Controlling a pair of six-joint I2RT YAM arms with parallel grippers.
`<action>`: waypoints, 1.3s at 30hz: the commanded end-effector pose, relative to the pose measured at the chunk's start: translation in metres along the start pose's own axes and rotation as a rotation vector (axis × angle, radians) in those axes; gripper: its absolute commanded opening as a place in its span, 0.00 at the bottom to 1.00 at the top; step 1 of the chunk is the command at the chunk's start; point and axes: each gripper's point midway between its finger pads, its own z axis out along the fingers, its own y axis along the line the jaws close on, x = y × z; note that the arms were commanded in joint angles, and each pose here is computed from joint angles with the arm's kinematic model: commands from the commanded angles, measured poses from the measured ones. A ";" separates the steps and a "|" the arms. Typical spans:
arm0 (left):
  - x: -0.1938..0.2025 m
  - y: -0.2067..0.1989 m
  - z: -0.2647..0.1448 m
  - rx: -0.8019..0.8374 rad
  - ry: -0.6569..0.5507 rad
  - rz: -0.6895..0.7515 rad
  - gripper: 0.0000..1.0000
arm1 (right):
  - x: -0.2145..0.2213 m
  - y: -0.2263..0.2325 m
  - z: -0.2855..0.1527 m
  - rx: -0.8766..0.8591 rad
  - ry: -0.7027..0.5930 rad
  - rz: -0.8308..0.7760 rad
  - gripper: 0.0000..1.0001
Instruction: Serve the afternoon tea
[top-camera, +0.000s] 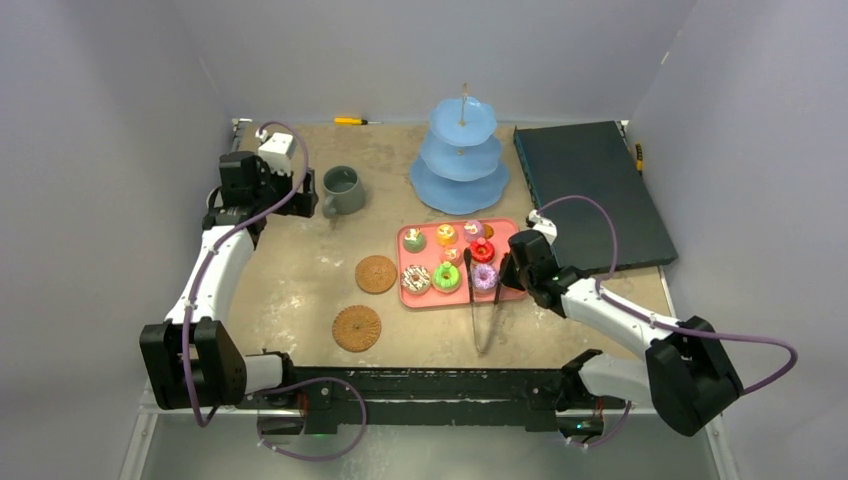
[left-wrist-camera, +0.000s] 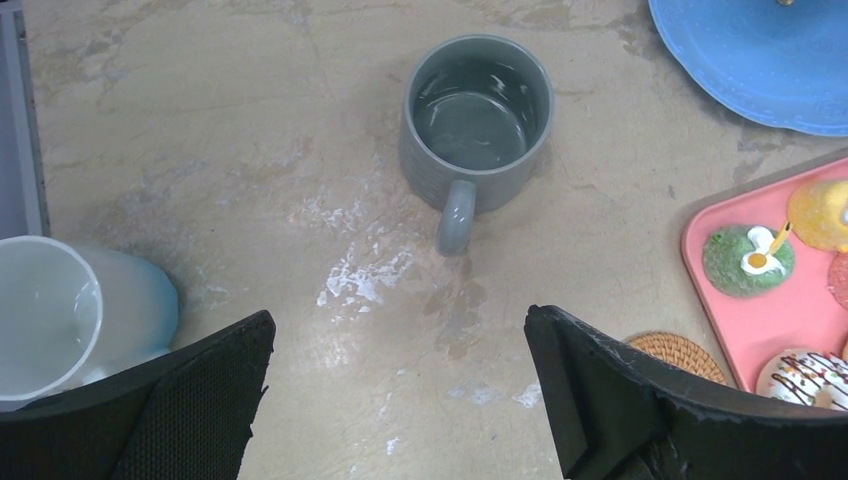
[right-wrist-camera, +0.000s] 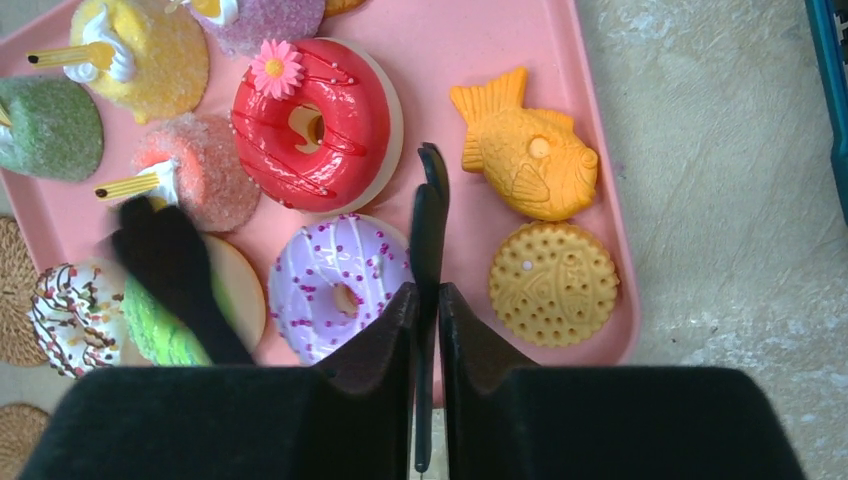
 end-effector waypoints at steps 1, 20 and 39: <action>-0.028 -0.010 -0.012 0.058 -0.076 0.030 0.98 | -0.008 0.008 -0.005 -0.025 -0.033 -0.014 0.12; -0.002 -0.088 -0.063 0.538 -0.045 0.410 0.99 | -0.078 0.068 -0.054 -0.074 -0.153 -0.221 0.00; 0.020 -0.160 -0.169 0.661 -0.803 1.855 0.91 | -0.081 0.254 -0.096 -0.379 -0.098 -0.595 0.00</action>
